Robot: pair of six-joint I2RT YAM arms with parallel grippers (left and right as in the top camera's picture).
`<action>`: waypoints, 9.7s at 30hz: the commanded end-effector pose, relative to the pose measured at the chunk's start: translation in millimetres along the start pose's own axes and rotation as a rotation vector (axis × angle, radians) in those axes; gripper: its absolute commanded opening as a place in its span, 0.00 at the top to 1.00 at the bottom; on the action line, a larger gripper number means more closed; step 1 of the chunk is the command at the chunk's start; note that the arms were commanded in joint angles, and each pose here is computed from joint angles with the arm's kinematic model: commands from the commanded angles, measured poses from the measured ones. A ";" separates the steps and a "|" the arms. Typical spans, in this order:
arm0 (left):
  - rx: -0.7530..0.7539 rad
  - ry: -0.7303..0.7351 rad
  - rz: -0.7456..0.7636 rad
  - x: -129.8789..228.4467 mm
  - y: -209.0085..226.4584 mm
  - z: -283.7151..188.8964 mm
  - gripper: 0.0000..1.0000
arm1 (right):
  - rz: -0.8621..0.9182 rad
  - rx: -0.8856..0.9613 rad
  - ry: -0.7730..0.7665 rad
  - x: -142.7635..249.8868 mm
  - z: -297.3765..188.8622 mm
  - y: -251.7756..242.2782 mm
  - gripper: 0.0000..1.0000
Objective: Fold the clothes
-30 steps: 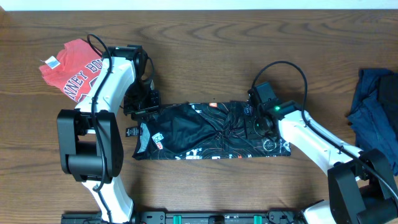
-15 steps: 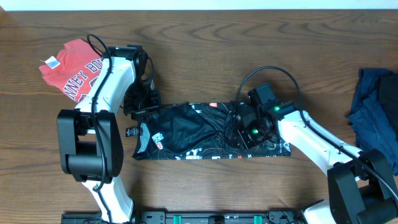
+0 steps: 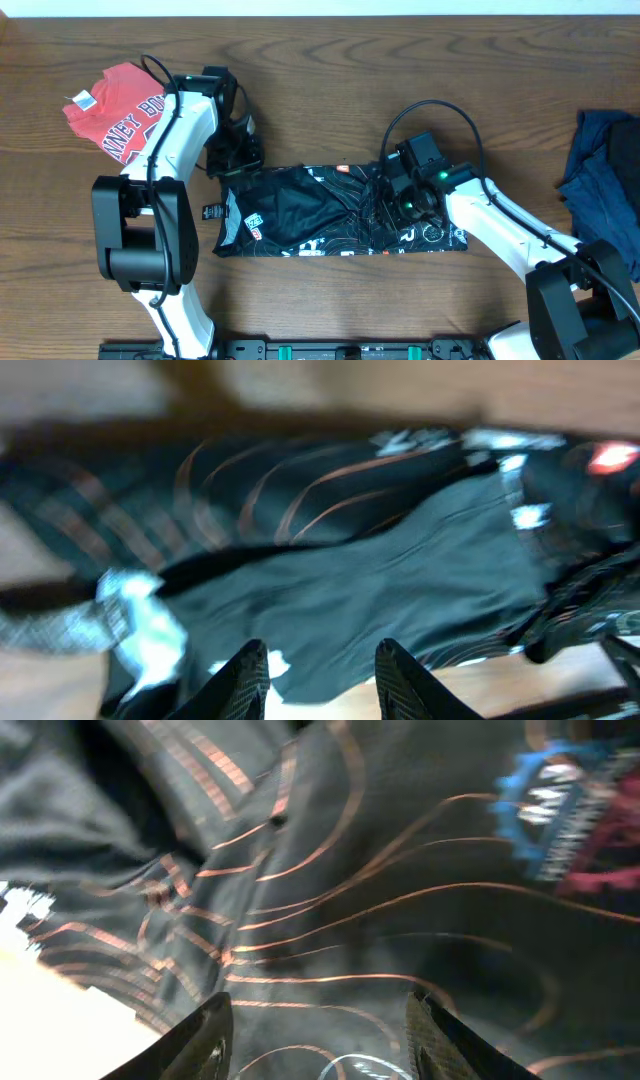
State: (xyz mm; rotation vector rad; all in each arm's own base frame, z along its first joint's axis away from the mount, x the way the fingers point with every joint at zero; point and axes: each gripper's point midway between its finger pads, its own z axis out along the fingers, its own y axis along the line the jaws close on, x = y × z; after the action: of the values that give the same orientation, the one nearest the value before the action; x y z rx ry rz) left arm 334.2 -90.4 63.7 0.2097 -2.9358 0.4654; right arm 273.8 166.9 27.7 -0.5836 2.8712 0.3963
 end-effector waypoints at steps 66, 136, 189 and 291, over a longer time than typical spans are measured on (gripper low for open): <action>-0.085 -0.150 -0.020 -28.4 -64.0 56.9 0.72 | 0.231 0.153 -0.128 -31.5 -62.2 -45.1 0.46; -0.091 -0.006 0.200 29.6 -95.0 59.6 0.94 | 0.234 0.155 -0.113 -27.9 -61.8 -45.1 0.46; -0.073 -0.100 0.066 26.6 72.0 33.9 0.15 | 0.237 0.185 -0.095 -22.7 -62.3 -49.9 0.45; 0.039 -0.054 0.187 42.0 -59.2 -27.0 0.94 | 0.432 0.296 -0.070 1.4 -79.1 -119.7 0.40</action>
State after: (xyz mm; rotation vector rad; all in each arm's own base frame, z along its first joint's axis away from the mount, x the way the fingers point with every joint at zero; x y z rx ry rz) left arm 314.7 -113.3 110.7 0.0303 -3.0307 0.5498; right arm 306.8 40.7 66.8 0.1094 2.9200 0.0537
